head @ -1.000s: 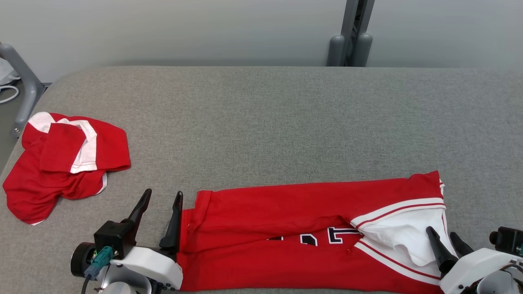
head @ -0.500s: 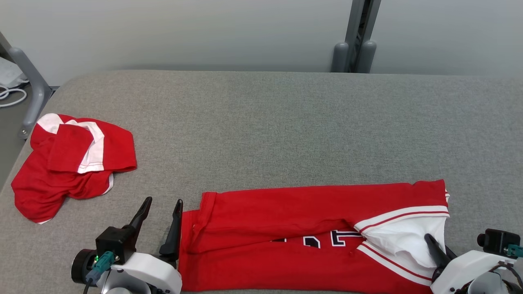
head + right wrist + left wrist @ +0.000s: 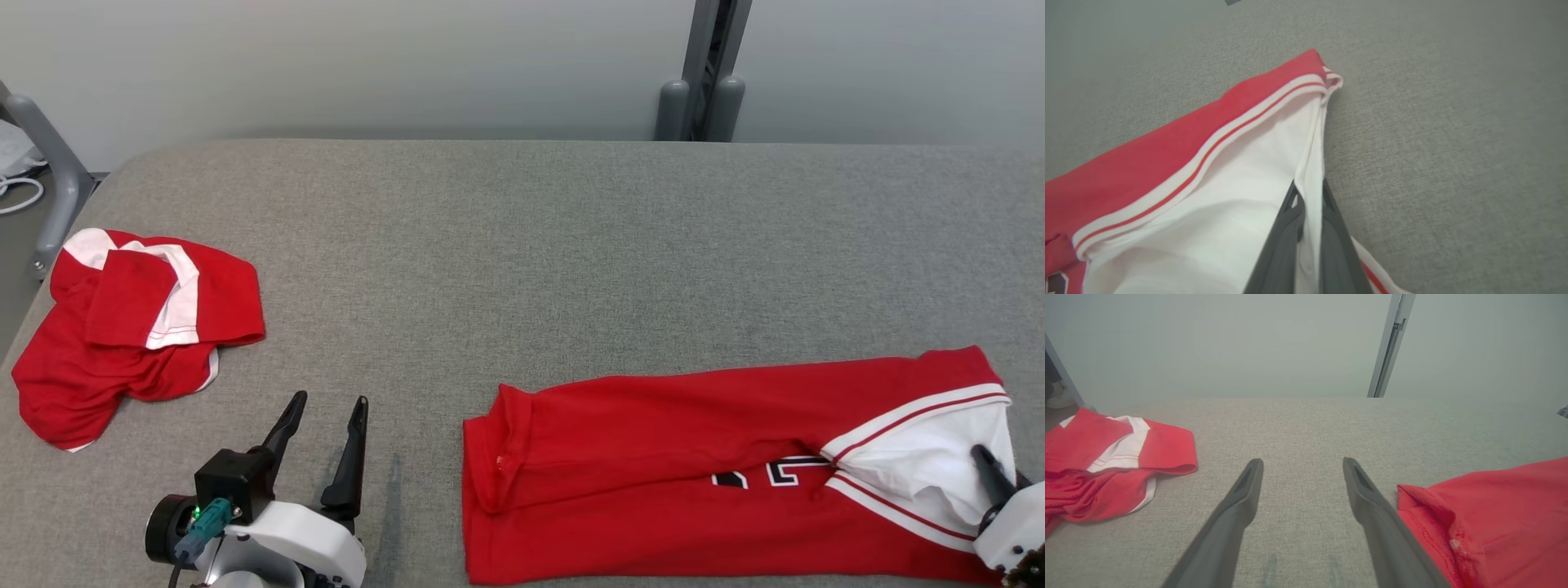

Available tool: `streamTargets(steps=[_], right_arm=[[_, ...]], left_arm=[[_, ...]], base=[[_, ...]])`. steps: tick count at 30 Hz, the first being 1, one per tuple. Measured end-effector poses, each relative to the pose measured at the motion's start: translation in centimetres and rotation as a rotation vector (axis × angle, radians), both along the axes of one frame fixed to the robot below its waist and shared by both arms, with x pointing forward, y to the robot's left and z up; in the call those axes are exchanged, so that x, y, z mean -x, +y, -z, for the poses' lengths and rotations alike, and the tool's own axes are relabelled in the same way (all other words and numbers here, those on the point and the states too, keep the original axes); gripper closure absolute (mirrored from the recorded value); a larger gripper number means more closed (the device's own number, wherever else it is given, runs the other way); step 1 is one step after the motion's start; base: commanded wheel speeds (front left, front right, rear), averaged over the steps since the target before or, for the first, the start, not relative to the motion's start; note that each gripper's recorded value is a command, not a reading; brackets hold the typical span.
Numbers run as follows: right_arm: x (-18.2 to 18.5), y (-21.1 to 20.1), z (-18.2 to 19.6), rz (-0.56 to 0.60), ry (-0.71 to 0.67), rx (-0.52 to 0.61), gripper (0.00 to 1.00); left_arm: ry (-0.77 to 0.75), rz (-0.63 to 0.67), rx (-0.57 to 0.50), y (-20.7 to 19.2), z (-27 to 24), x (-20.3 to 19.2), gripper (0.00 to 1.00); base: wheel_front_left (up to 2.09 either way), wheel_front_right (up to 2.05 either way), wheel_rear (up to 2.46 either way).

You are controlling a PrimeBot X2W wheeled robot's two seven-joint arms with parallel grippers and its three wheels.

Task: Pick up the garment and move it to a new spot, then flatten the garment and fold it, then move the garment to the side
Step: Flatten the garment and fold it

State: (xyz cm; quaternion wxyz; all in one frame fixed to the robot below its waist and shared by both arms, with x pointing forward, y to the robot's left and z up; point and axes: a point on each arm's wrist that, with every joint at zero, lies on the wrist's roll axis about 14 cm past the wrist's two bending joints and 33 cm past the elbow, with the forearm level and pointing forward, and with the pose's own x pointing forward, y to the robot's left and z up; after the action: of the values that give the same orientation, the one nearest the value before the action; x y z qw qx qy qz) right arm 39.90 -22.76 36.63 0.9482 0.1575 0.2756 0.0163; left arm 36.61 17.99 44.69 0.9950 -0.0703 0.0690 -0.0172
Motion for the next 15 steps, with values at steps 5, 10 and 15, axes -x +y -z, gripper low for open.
streamTargets(steps=[5, 10, 15], right_arm=[[-0.3, -1.9, -0.8, 0.032, -0.016, 0.021, 1.00], [-0.1, -1.1, -1.6, 0.007, -0.043, 0.016, 1.00], [0.1, 0.4, -3.0, -0.045, -0.095, 0.011, 1.00]], left_arm=[[-0.005, -0.004, 0.001, 0.1, -0.2, -0.1, 0.00], [-0.007, 0.006, 0.009, -0.4, -0.3, 0.1, 0.00], [-0.027, 0.028, 0.013, -1.2, -0.9, -0.1, 0.00]], base=[[0.00, 0.00, 0.00], [0.00, 0.00, 0.00], [0.00, 0.00, 0.00]])
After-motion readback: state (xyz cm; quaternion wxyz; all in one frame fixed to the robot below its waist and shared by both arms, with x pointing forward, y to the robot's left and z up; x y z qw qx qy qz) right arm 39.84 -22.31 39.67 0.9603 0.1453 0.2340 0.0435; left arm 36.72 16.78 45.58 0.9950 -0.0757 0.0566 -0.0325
